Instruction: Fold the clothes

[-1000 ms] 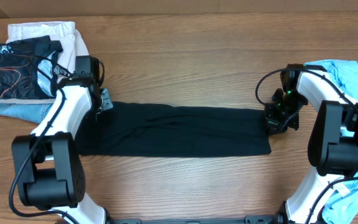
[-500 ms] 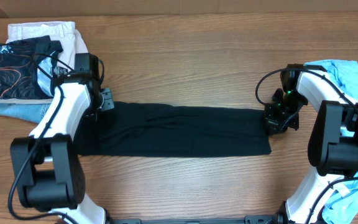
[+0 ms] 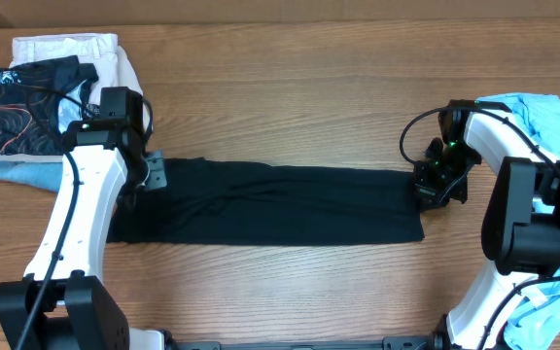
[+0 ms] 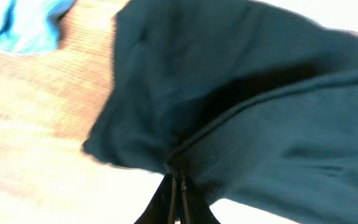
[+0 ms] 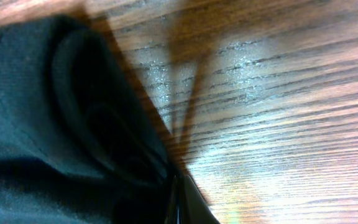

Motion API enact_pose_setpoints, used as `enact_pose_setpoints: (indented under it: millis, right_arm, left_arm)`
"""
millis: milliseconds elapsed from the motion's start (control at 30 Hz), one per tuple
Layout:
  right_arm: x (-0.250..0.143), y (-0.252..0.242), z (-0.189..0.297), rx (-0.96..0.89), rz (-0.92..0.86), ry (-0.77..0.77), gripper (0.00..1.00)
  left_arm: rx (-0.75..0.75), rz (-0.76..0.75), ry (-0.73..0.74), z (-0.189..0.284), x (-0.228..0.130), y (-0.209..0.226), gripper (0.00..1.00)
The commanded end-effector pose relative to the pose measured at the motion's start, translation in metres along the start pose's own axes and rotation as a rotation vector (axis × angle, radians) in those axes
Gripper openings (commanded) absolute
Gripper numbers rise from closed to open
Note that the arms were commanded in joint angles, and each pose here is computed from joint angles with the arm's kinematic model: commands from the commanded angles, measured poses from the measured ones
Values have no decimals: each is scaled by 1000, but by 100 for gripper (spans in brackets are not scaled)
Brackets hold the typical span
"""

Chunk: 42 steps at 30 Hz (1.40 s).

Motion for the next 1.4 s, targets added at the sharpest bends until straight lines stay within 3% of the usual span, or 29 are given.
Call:
enact_pose_setpoints:
  millis: [0,400,533,600,800,1000,1033,1100,1133,1367]
  right_arm:
    - [-3,0,10,15,5,-32,4]
    - [-3,0,10,15,6,-32,5]
    - [-3,0,10,15,6,-32,5]
    - [-3,0,10,14,6,-32,5]
    - [-3,0,10,15,5,-31,8]
    - [-2,-2,19,35,-3,-59,18]
    - [-2,-4,31,66,-7,-109,24]
    - [-3,-8,51,130,-3,-175,50]
    - [-5,-10,58,164,18,-192,56]
    - [-18,-13,64,349,153,-147,66]
  left_arm:
    - [112,73,9,5,-3,13,4]
    - [164,161,14,4,-5,17,8]
    - [179,163,5,4,-4,19,44]
    - [196,165,-8,5,-2,21,51]
    - [180,177,-55,5,6,19,58]
    - [73,156,-83,4,13,9,52]
    - [18,135,-87,4,15,3,50]
    - [-33,113,-89,4,15,-2,49]
    - [-42,110,-88,4,15,-3,49]
    - [-70,105,-86,4,15,-6,50]
Point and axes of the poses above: each gripper's point midway between its finger pads, its own z axis back along the fingers, its own y axis along the line the jaws close on, x = y × z, the point moved 7 cm from there along z, back along the fingers, and after that the axes turned 12 degrees about -z, right-handed, at the moved point
